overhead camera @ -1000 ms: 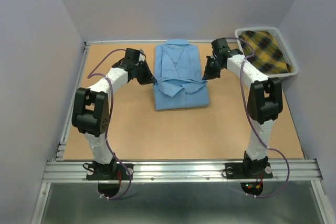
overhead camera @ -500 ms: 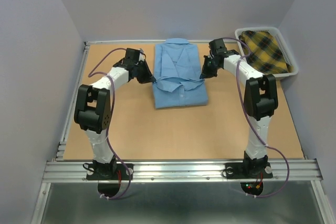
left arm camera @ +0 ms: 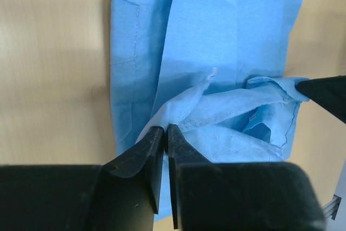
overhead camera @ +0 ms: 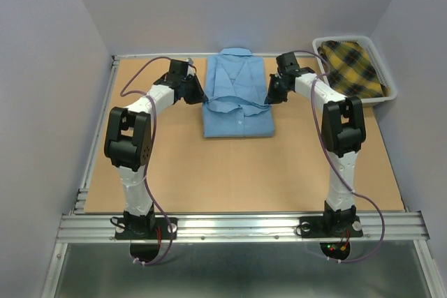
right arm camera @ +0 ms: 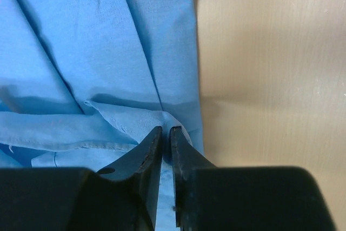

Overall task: Fold and stack the long sleeve shirts
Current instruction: Fold the shirt

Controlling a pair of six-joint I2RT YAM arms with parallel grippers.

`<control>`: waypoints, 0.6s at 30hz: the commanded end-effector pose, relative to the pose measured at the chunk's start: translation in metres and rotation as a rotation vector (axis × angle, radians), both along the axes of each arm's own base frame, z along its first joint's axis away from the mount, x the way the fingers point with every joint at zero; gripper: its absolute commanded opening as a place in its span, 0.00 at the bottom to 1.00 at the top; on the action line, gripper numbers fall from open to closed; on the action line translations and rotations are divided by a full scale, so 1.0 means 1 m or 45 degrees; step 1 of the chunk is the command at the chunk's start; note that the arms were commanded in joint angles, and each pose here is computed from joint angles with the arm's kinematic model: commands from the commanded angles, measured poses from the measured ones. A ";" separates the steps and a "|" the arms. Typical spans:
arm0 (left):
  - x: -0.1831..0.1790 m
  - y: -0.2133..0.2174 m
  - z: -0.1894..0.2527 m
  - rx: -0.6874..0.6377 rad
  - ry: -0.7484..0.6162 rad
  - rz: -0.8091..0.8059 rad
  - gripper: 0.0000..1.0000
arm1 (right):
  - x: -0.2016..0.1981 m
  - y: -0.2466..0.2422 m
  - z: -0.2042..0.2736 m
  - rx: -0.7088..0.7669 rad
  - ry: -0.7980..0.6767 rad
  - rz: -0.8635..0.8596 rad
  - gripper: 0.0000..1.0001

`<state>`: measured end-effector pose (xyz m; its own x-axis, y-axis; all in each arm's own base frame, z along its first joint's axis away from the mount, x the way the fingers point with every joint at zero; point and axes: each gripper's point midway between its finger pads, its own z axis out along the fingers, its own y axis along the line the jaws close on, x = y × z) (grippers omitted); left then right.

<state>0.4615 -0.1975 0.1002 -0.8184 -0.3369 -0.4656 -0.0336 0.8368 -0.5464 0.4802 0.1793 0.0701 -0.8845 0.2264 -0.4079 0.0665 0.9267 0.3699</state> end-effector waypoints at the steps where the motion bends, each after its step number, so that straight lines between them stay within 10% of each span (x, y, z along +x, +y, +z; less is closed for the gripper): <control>1: 0.021 -0.001 0.020 0.002 -0.124 -0.021 0.26 | 0.028 0.000 0.025 -0.004 -0.142 -0.030 0.23; 14: 0.046 -0.005 0.051 0.003 -0.272 -0.033 0.43 | 0.049 -0.020 0.061 -0.007 -0.266 -0.157 0.30; 18: 0.050 -0.006 0.079 -0.017 -0.371 -0.042 0.60 | 0.055 -0.028 0.083 -0.027 -0.339 -0.170 0.49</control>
<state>0.4911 -0.2029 0.1171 -0.7719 -0.3083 -0.5560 0.0502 0.8422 -0.5368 0.5019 0.1591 0.0781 -0.8358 0.2900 -0.4662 0.1339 0.9311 0.3393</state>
